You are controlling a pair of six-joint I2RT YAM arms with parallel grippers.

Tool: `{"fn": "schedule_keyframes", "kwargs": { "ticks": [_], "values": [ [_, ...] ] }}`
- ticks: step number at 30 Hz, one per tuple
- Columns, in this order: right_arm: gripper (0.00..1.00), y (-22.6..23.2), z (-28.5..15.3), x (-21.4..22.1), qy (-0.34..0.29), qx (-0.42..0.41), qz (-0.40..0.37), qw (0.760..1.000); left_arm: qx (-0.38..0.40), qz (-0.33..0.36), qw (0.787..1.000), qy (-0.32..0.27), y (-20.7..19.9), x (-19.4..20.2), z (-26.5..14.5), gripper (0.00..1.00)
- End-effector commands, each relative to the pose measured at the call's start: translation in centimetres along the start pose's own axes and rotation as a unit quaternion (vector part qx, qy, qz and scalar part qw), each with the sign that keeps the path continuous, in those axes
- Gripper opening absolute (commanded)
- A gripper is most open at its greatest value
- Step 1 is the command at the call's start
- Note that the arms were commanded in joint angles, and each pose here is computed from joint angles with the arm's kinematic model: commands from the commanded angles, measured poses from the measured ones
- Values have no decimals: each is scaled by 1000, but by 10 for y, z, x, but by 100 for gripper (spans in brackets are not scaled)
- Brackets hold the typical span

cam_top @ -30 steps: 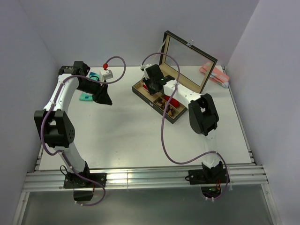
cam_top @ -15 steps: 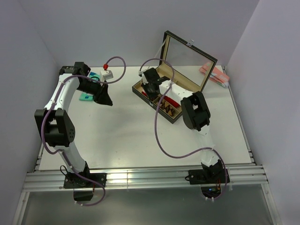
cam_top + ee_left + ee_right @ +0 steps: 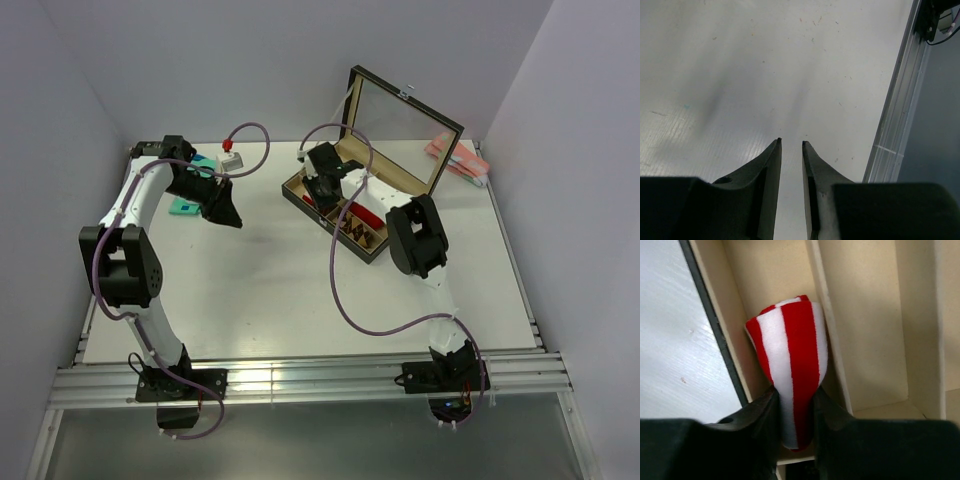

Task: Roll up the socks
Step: Place the sock in the storage box, then reset both arms

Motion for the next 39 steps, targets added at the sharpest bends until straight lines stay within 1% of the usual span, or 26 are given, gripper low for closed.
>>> {"fn": "schedule_keyframes", "kwargs": {
  "ticks": [1,3,4,5,7,10,11,13,21,26,27,30,31,33,34,35,36,37,38,39],
  "values": [
    [34,-3,1,6,18,7,14,1000,11,12,1000,-17,-6,-12,-3,29],
    [41,-2,-1,5,9,6,17,1000,12,11,1000,-16,-5,-12,-3,29],
    [47,-2,-3,5,5,6,22,1000,12,10,1000,-17,-5,-12,-2,29],
    [49,-2,-9,-1,-9,6,23,1000,13,9,1000,-17,-5,-11,-2,29],
    [54,0,-15,-4,-17,-1,27,1000,15,8,1000,-17,-5,-11,-1,29],
    [55,4,-25,-15,-31,-11,28,999,15,8,1000,-16,-4,-10,-1,29],
    [56,5,-28,-17,-35,-13,40,998,14,9,1000,-15,-5,-10,-1,29],
    [61,8,-36,-22,-42,-19,43,998,14,9,1000,-13,-4,-9,-1,29],
    [63,10,-58,-35,-60,-22,42,997,15,9,1000,-11,-2,-8,0,29],
    [65,12,-86,-51,-94,-22,49,994,13,16,1000,-12,-2,-9,0,29],
    [66,13,-92,-55,-102,-23,53,993,11,14,1000,-13,-2,-10,-1,29],
    [73,15,-121,-73,-142,-27,65,987,2,19,1000,-20,-2,-15,-2,29],
    [77,16,-129,-78,-153,-31,68,985,0,16,1000,-21,-2,-14,-1,29],
    [79,17,-157,-88,-185,-34,82,979,-23,10,999,-26,2,-16,-2,29],
    [90,15,-160,-82,-184,-32,88,978,-32,8,999,-28,2,-15,-2,29],
    [96,18,-194,-93,-226,-42,92,969,-58,5,998,-31,0,-20,-9,29],
    [100,18,-205,-93,-240,-48,102,964,-79,13,996,-38,7,-18,-6,30],
    [100,18,-209,-80,-240,-50,107,964,-100,18,994,-43,9,-20,-9,30],
    [100,19,-222,-82,-262,-57,109,957,-123,15,991,-54,3,-27,-16,31],
    [100,18,-256,-82,-295,-62,118,946,-144,15,988,-53,4,-25,-19,31]
  ]
}}
Point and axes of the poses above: each gripper's point midway between its finger pads, its own z axis out along the fingers, its own y axis along the line the jaws close on, x = y × z, the point moved 2 cm from there along -z, back along the fingers, and after that the axes turned 9 degrees about z, right-handed, at the moved point
